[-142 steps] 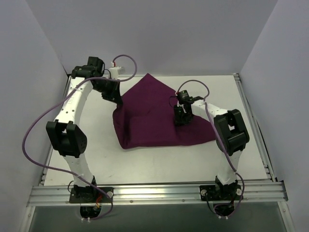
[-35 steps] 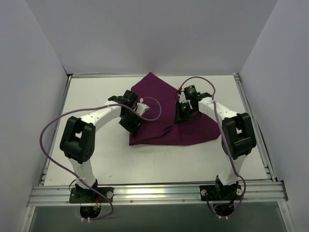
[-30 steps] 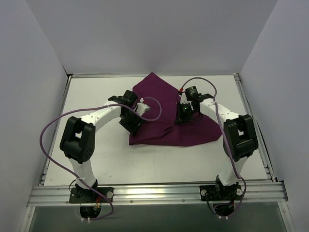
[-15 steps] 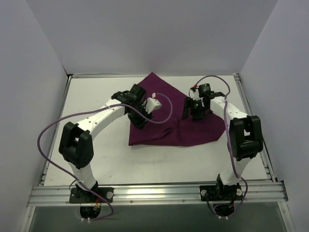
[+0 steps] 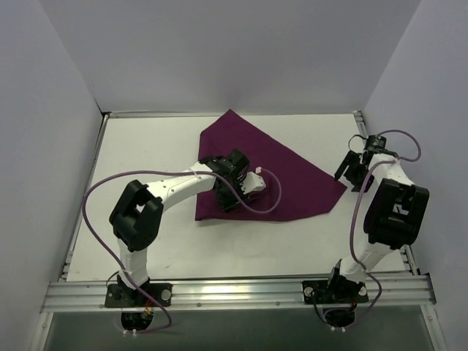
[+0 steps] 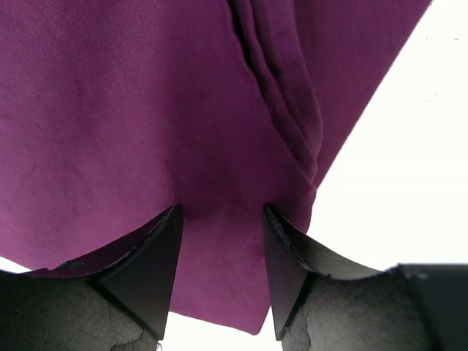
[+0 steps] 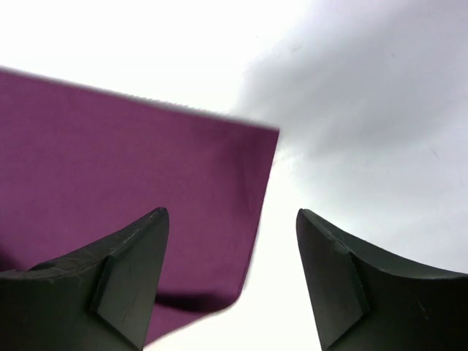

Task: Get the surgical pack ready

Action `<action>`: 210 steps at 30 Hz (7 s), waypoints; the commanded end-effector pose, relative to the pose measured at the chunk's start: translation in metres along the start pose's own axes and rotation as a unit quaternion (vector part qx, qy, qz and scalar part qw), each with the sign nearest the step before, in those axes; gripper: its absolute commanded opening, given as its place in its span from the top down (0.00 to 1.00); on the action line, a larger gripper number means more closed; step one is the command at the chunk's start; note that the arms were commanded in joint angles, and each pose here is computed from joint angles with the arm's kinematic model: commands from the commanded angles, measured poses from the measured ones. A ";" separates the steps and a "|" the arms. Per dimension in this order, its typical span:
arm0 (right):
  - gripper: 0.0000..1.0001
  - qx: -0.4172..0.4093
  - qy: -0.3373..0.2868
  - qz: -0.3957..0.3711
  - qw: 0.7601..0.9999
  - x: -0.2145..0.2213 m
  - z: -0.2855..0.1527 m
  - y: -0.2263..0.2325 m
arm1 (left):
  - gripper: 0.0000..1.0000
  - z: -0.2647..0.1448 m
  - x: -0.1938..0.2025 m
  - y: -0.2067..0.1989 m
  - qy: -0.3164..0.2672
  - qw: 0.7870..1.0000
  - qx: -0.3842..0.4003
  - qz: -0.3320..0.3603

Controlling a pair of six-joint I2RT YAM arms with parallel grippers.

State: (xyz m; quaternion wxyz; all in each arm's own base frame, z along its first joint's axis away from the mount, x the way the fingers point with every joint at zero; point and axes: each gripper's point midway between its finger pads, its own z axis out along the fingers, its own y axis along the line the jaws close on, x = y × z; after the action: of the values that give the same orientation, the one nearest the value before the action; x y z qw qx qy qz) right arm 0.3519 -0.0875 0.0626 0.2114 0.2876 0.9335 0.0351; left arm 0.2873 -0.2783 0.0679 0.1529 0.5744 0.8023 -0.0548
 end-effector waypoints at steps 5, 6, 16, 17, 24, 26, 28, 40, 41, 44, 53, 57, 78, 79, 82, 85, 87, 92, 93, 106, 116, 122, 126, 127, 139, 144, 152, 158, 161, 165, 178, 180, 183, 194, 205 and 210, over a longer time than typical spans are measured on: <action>0.38 0.015 0.034 -0.001 0.999 0.003 0.051 -0.011 | 0.43 -0.015 -0.012 0.008 -0.032 0.999 -0.023 0.016; 0.39 0.030 0.041 0.001 0.999 0.007 0.057 -0.017 | 0.43 -0.017 -0.012 0.012 -0.031 0.999 -0.027 0.010; 0.93 0.009 0.080 0.025 0.996 0.061 0.076 -0.027 | 0.43 -0.044 -0.015 0.043 -0.055 0.995 -0.021 -0.077; 1.00 0.008 0.081 0.025 0.996 0.062 0.077 -0.026 | 0.43 -0.048 -0.012 0.049 -0.056 0.994 -0.021 -0.091; 1.00 -0.033 0.036 -0.010 0.999 0.027 0.038 0.003 | 0.43 -0.074 0.001 0.090 -0.087 0.978 -0.016 -0.189; 1.00 -0.046 0.020 -0.025 0.998 0.018 0.018 0.017 | 0.43 -0.073 0.011 0.103 -0.089 0.971 -0.018 -0.222; 1.00 -0.068 0.003 -0.051 0.996 0.010 0.001 0.042 | 0.43 -0.070 0.030 0.122 -0.077 0.965 -0.044 -0.248; 1.00 -0.218 0.032 -0.154 0.963 0.081 -0.069 0.196 | 0.43 -0.050 0.075 0.156 -0.047 0.947 -0.079 -0.308; 1.00 -0.241 0.045 -0.165 0.955 0.098 -0.075 0.221 | 0.43 -0.049 0.078 0.159 -0.046 0.945 -0.080 -0.315; 1.00 -0.275 0.073 -0.194 0.939 0.131 -0.078 0.266 | 0.43 -0.041 0.086 0.162 -0.039 0.943 -0.078 -0.321; 1.00 -0.396 0.097 -0.239 0.881 0.162 -0.105 0.395 | 0.43 -0.027 0.072 0.156 -0.079 0.938 -0.039 -0.335; 1.00 -0.432 0.116 -0.234 0.863 0.188 -0.111 0.425 | 0.44 -0.025 0.054 0.145 -0.112 0.931 0.011 -0.347; 1.00 -0.519 0.023 -0.146 0.842 0.199 -0.182 0.457 | 0.64 -0.006 0.030 0.167 -0.166 0.899 0.058 -0.401; 1.00 -0.501 0.020 -0.143 0.853 0.202 -0.167 0.448 | 0.64 -0.008 0.030 0.168 -0.168 0.895 0.063 -0.409; 1.00 -0.498 -0.006 -0.136 0.856 0.195 -0.170 0.439 | 0.64 -0.022 0.032 0.176 -0.163 0.898 0.045 -0.405; 1.00 -0.498 -0.018 -0.132 0.857 0.194 -0.165 0.438 | 0.63 -0.036 0.032 0.175 -0.159 0.904 0.041 -0.395; 1.00 -0.501 -0.024 -0.129 0.855 0.193 -0.165 0.441 | 0.62 -0.042 0.039 0.172 -0.142 0.905 0.033 -0.400; 1.00 -0.513 -0.050 -0.130 0.847 0.181 -0.181 0.449 | 0.57 -0.055 0.057 0.168 -0.118 0.903 0.011 -0.412; 1.00 -0.518 -0.057 -0.129 0.843 0.176 -0.188 0.452 | 0.56 -0.054 0.064 0.170 -0.110 0.903 -0.001 -0.416; 1.00 -0.522 -0.059 -0.124 0.842 0.196 -0.161 0.463 | 0.57 0.013 0.072 0.163 -0.098 0.891 0.051 -0.441; 1.00 -0.492 -0.028 -0.130 0.860 0.260 -0.086 0.487 | 0.64 0.022 0.061 0.163 -0.149 0.859 0.086 -0.482; 0.77 -0.488 -0.027 -0.155 0.858 0.275 -0.069 0.495 | 0.64 0.008 0.082 0.181 -0.137 0.854 0.026 -0.500; 0.56 -0.476 -0.038 -0.191 0.858 0.270 -0.079 0.496 | 0.64 0.001 0.089 0.184 -0.135 0.858 0.013 -0.496; 0.50 -0.478 -0.043 -0.209 0.852 0.269 -0.086 0.497 | 0.63 -0.001 0.094 0.187 -0.131 0.858 0.007 -0.497; 0.40 -0.465 -0.081 -0.232 0.850 0.171 -0.156 0.460 | 0.33 -0.086 0.107 0.223 -0.160 0.877 -0.023 -0.452; 0.38 -0.391 -0.053 -0.233 0.889 0.117 -0.100 0.390 | 0.19 -0.071 0.087 0.164 -0.097 0.900 0.075 -0.418; 0.47 -0.315 0.017 -0.199 0.928 0.082 0.000 0.315 | 0.21 -0.038 0.100 0.127 -0.025 0.917 0.097 -0.387; 0.76 -0.330 0.033 -0.190 0.924 0.098 0.038 0.314 | 0.51 -0.020 0.107 0.115 -0.013 0.917 0.105 -0.386; 0.78 -0.331 0.028 -0.165 0.929 0.097 0.050 0.311 | 0.62 -0.008 0.117 0.116 -0.003 0.919 0.095 -0.383; 0.76 -0.325 0.026 -0.156 0.932 0.094 0.057 0.307 | 0.76 0.005 0.119 0.123 0.002 0.917 0.088 -0.390; 0.53 -0.304 -0.024 -0.358 0.883 0.129 -0.091 0.297 | 0.73 -0.050 0.131 0.168 -0.061 0.891 0.042 -0.447; 0.63 -0.356 -0.006 -0.377 0.855 0.168 -0.109 0.311 | 0.72 -0.069 0.125 0.176 -0.077 0.899 0.027 -0.431; 0.84 -0.405 0.043 -0.383 0.829 0.220 -0.109 0.311 | 0.71 -0.083 0.107 0.175 -0.101 0.904 0.045 -0.413; 1.00 -0.406 0.107 -0.405 0.812 0.286 -0.047 0.301 | 0.67 -0.037 0.072 0.138 -0.075 0.911 0.111 -0.390; 0.99 -0.441 0.052 -0.425 0.789 0.202 -0.109 0.330 | 0.67 -0.068 0.053 0.161 -0.123 0.931 0.052 -0.341; 0.90 -0.474 0.003 -0.314 0.822 0.106 -0.108 0.350 | 0.60 -0.114 0.018 0.191 -0.208 0.919 0.053 -0.331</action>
State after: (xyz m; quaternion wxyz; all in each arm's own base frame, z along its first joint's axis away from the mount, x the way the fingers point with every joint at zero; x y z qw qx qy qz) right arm 0.3708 0.2936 0.1589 0.2853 -0.2058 0.8526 0.3864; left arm 0.4125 -0.1625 0.1167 0.1588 0.2436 0.9280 -0.2329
